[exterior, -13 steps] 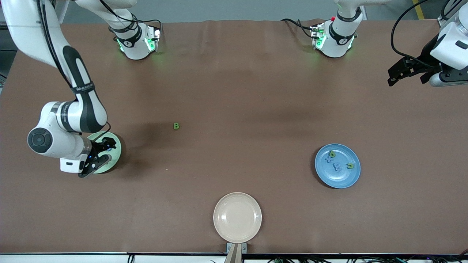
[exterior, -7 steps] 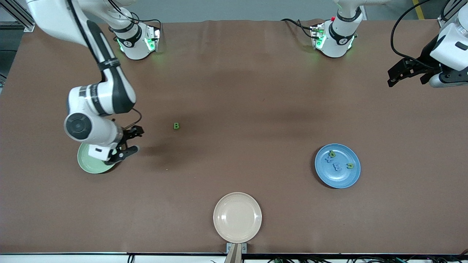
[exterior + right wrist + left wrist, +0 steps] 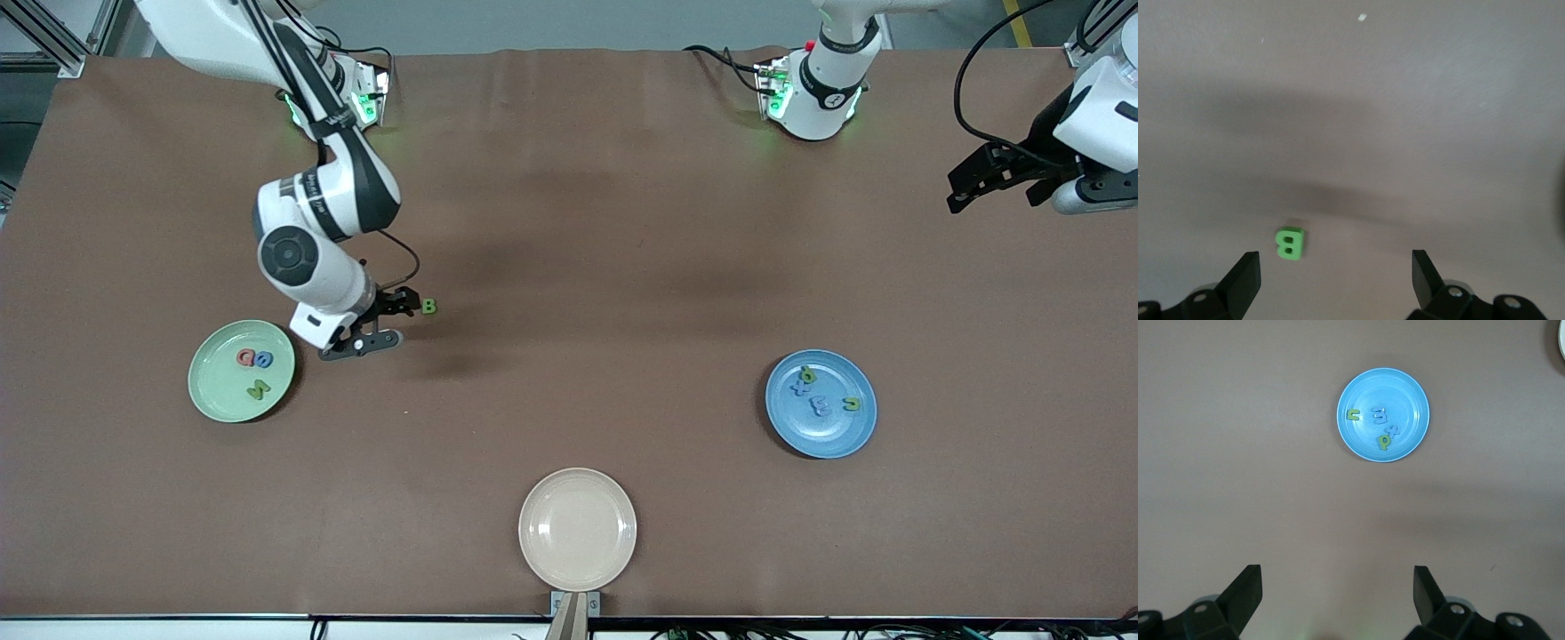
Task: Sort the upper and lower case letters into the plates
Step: 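Move the right gripper down onto the green B and close it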
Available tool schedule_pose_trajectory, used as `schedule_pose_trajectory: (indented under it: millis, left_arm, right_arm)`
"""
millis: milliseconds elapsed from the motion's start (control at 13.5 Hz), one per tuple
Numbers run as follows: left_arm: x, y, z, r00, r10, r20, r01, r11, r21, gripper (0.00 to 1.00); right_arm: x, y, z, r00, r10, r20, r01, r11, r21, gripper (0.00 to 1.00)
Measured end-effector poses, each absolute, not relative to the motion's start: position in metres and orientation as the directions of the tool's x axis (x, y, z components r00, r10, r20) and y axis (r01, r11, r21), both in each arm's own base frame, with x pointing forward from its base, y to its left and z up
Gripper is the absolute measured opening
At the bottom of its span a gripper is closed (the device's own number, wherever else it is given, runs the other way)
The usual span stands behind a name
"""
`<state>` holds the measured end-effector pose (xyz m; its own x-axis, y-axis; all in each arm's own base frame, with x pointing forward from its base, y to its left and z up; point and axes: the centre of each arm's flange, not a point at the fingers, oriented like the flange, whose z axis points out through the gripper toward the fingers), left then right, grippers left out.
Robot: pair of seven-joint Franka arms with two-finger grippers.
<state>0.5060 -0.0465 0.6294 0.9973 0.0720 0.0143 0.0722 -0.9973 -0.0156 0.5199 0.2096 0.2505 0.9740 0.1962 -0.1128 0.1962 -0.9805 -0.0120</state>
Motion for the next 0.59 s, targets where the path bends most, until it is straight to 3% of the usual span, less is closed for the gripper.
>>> schedule_pose_trajectory:
  millis: [223, 445, 594]
  left_arm:
    - [0.506, -0.047, 0.629, 0.997, 0.072, 0.013, 0.072, -0.997, -0.016, 1.0]
    - [0.507, -0.046, 0.627, 0.997, 0.072, 0.01, 0.073, -0.997, -0.016, 1.0]
    - [0.508, -0.044, 0.627, 0.997, 0.076, 0.009, 0.076, -0.997, -0.016, 1.0]
  right_arm:
    - [0.495, 0.235, 0.235, 0.98, 0.168, -0.104, 0.169, -0.986, -0.002, 1.0]
    - [0.493, 0.232, 0.232, 0.982, 0.149, -0.113, 0.149, -0.989, -0.005, 0.99]
    - [0.491, 0.229, 0.228, 0.983, 0.14, -0.122, 0.14, -0.99, -0.006, 0.89]
